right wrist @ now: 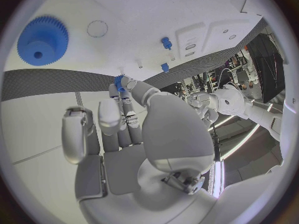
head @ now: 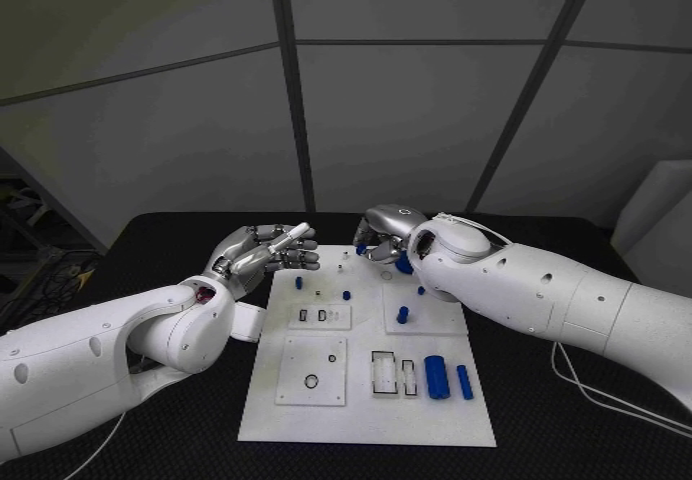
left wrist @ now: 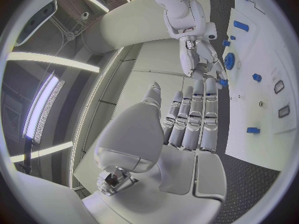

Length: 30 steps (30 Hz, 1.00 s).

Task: Assemble the parts on the task board

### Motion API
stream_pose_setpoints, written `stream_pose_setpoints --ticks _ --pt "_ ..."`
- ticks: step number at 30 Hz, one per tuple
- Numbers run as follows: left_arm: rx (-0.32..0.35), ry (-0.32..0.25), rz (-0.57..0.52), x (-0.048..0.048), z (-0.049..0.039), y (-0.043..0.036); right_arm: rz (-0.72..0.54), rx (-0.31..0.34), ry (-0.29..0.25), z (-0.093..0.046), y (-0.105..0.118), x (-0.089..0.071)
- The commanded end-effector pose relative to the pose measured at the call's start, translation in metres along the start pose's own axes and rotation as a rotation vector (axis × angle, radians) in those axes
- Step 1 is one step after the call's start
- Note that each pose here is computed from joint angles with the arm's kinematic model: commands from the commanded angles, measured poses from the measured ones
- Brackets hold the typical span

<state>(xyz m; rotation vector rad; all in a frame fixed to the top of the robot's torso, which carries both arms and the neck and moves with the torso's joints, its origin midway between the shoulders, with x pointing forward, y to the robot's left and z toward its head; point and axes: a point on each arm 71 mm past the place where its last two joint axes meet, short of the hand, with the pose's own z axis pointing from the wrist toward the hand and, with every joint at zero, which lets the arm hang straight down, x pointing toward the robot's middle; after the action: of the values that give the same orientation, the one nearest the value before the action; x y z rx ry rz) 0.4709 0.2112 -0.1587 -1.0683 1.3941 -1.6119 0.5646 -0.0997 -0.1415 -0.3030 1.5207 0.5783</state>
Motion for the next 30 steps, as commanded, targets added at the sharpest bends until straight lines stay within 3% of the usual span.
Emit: stream_pose_setpoints --ticks 1,11,30 --pt "0.007 0.02 -0.002 0.0028 0.0015 -0.0011 -0.001 -0.011 -0.054 0.006 0.003 -0.003" --pt "0.009 0.027 -0.004 0.0056 0.003 -0.0023 -0.007 -0.007 -0.037 0.019 0.009 0.003" --pt "0.015 0.034 -0.004 0.0084 0.005 -0.0053 -0.02 0.003 0.021 0.028 0.015 0.011"
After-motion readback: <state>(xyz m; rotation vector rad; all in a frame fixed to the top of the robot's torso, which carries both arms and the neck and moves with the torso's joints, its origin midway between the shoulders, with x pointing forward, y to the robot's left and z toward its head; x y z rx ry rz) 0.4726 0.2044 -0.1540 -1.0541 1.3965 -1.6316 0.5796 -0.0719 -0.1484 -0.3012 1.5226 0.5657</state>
